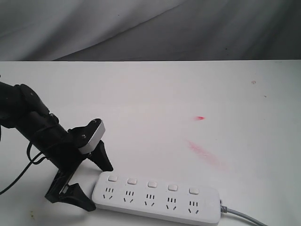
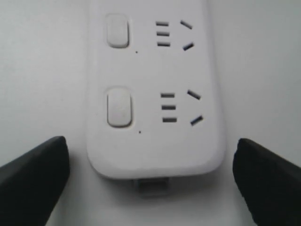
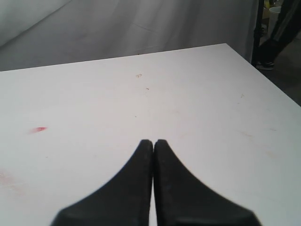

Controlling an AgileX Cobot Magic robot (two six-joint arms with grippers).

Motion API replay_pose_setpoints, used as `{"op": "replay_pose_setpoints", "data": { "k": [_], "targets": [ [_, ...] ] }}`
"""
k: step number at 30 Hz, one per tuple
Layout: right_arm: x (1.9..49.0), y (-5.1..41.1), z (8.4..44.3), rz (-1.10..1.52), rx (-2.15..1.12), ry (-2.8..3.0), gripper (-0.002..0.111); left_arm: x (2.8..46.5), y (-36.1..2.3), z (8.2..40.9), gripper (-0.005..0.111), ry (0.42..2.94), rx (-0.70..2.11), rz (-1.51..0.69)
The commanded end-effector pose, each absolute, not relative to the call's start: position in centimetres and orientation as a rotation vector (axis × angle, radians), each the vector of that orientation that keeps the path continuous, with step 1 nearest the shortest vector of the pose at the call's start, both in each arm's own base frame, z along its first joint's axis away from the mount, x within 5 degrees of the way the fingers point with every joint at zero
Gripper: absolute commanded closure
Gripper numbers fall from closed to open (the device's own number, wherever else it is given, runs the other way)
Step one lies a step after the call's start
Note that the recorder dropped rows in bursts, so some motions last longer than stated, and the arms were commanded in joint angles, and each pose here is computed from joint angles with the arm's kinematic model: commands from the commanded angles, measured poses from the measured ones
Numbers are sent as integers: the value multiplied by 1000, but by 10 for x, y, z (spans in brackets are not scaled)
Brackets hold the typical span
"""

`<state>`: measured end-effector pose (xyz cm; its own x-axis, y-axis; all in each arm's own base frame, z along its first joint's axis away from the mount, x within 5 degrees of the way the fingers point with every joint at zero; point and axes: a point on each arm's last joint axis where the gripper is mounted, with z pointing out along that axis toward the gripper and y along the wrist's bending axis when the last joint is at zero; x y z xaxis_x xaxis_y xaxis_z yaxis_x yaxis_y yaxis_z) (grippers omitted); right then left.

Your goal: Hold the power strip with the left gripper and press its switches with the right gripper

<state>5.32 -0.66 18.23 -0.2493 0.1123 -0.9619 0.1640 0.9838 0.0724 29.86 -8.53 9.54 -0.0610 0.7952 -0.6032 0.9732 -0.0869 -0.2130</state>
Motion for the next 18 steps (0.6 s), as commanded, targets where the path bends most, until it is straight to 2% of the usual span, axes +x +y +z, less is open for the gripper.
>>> {"op": "replay_pose_setpoints", "data": {
  "k": [1, 8, 11, 13, 14, 18],
  "targets": [
    [53, -7, 182, -64, 204, 1824, 108, 293, -86, 87, 17, 1932, 1946, -840],
    [53, -7, 182, -64, 204, 1824, 108, 292, -85, 79, 17, 1949, 1952, -854],
    [53, -7, 182, -64, 204, 1824, 108, 293, -84, 75, 21, 1959, 1960, -843],
    [53, -7, 182, -64, 204, 1824, 108, 293, -84, 74, 28, 1961, 1960, -845],
    [53, -7, 182, -64, 204, 1824, 108, 292, -84, 73, 38, 1959, 1968, -845],
    [53, -7, 182, -64, 204, 1824, 108, 289, -84, 74, 56, 1950, 1987, -877]
  ]
}}
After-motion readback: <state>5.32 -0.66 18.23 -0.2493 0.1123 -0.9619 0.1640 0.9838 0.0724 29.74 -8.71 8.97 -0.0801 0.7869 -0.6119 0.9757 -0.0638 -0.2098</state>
